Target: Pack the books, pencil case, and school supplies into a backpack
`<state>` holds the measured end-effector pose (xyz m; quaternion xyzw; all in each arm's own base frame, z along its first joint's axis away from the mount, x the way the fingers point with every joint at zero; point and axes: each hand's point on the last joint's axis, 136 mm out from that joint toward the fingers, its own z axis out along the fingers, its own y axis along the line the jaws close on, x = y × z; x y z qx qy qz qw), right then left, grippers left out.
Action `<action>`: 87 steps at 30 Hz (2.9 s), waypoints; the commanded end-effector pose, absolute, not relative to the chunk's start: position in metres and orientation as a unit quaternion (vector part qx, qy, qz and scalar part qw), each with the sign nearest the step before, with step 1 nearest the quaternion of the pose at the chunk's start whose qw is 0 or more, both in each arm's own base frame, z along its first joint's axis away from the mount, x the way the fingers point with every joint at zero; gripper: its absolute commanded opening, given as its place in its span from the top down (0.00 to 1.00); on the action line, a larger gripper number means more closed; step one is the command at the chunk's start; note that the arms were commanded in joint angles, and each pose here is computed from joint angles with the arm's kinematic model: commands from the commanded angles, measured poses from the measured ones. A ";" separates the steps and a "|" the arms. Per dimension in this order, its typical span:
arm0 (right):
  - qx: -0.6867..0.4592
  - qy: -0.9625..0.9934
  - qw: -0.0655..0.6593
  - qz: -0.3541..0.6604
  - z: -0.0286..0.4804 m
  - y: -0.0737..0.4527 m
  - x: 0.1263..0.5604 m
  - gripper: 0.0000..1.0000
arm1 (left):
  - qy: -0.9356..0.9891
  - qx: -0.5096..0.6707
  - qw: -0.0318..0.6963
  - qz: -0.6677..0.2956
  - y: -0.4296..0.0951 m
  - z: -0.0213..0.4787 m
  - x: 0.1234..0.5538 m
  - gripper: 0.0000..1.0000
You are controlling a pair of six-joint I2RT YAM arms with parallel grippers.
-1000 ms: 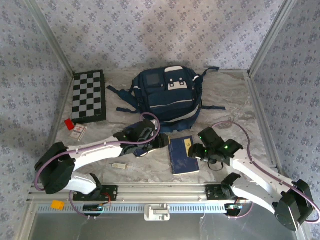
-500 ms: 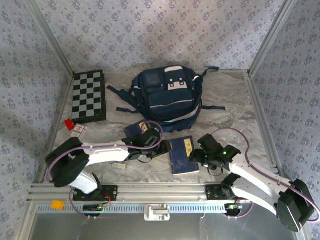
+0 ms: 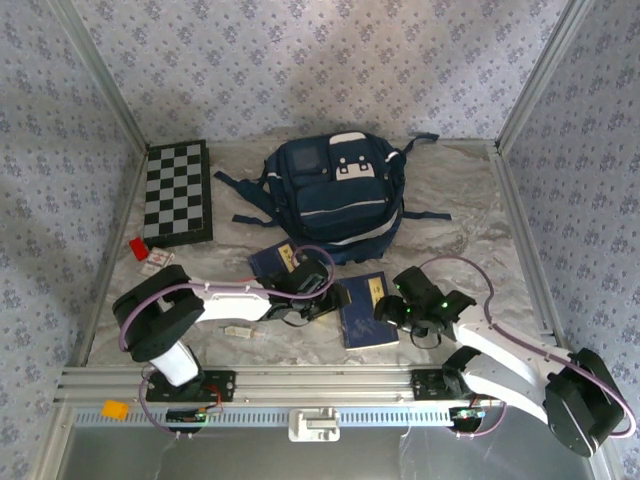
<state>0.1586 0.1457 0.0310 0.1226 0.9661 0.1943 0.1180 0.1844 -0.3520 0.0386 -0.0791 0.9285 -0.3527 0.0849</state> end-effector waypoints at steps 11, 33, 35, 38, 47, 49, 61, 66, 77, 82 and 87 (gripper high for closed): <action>0.089 0.954 0.111 0.263 0.049 0.171 0.160 0.32 | 0.924 -0.045 0.063 -0.374 -0.377 0.040 0.181 0.39; 0.076 0.954 0.095 0.275 0.049 0.181 0.161 0.33 | 0.917 -0.023 0.052 -0.395 -0.391 0.048 0.179 0.40; 0.073 0.953 0.101 0.276 0.053 0.181 0.161 0.34 | 0.917 -0.024 0.052 -0.395 -0.390 0.047 0.178 0.40; 0.071 0.952 0.107 0.278 0.059 0.180 0.161 0.36 | 0.918 -0.024 0.056 -0.392 -0.388 0.046 0.179 0.40; 0.065 0.936 0.123 0.323 0.082 0.190 0.163 0.45 | 0.919 -0.021 0.059 -0.389 -0.387 0.047 0.179 0.40; 0.067 0.932 0.124 0.333 0.083 0.192 0.164 0.46 | 0.919 -0.019 0.060 -0.390 -0.388 0.048 0.179 0.40; 0.075 0.939 0.111 0.316 0.073 0.184 0.162 0.74 | 0.919 -0.015 0.068 -0.388 -0.386 0.053 0.181 0.40; 0.083 0.933 0.121 0.329 0.081 0.186 0.166 0.88 | 0.913 -0.008 0.079 -0.399 -0.386 0.063 0.183 0.40; 0.094 0.908 0.179 0.368 0.137 0.182 0.173 1.00 | 0.892 -0.010 0.133 -0.433 -0.355 0.108 0.200 0.28; 0.076 0.890 0.219 0.393 0.185 0.181 0.173 1.00 | 0.878 0.001 0.173 -0.446 -0.330 0.146 0.209 0.19; 0.048 0.859 0.251 0.443 0.238 0.193 0.177 1.00 | 0.852 -0.012 0.191 -0.488 -0.314 0.185 0.218 0.16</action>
